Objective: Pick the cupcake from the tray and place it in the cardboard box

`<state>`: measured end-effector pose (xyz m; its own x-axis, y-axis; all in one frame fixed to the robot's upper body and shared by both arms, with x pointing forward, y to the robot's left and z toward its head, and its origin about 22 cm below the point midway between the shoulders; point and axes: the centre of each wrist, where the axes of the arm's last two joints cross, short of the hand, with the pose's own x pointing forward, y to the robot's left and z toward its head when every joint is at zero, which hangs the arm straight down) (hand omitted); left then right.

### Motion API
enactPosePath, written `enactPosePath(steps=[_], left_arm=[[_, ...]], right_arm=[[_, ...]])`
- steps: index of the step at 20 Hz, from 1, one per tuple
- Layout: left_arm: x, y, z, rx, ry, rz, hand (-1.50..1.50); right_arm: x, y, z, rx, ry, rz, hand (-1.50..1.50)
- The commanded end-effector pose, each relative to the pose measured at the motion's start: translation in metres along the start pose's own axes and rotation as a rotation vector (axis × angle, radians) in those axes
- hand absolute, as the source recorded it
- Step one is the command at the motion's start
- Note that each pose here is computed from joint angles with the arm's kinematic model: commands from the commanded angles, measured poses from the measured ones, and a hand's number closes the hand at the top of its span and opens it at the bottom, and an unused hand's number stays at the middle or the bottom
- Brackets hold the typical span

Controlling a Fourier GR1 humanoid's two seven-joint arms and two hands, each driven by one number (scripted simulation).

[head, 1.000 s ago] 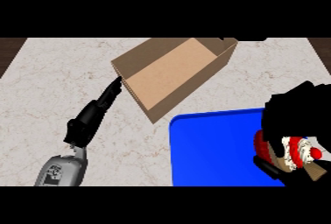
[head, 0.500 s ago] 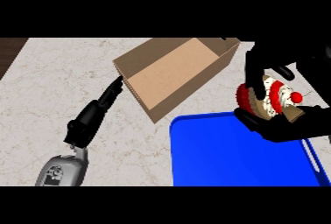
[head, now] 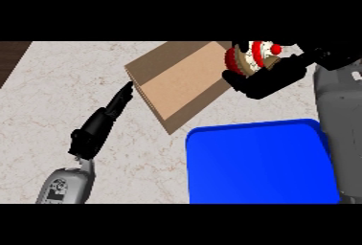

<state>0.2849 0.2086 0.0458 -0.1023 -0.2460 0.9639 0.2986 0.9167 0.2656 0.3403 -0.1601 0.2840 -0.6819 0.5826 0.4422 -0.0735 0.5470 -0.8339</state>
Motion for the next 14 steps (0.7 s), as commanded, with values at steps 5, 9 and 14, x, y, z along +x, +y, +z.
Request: enactPosePath(steps=[5,9,14], left_arm=[[0.010,-0.012,-0.005,-0.022,0.011,0.013,0.00],[-0.018,-0.018,0.002,-0.012,-0.006,-0.006,0.00],[0.006,-0.001,-0.004,0.013,-0.008,-0.003,0.00]], right_arm=[[-0.021,0.038,-0.055,-0.028,0.037,0.094,1.50],[-0.025,0.066,-0.067,0.015,0.027,0.171,1.50],[-0.041,0.097,-0.078,0.045,0.052,0.176,1.50]])
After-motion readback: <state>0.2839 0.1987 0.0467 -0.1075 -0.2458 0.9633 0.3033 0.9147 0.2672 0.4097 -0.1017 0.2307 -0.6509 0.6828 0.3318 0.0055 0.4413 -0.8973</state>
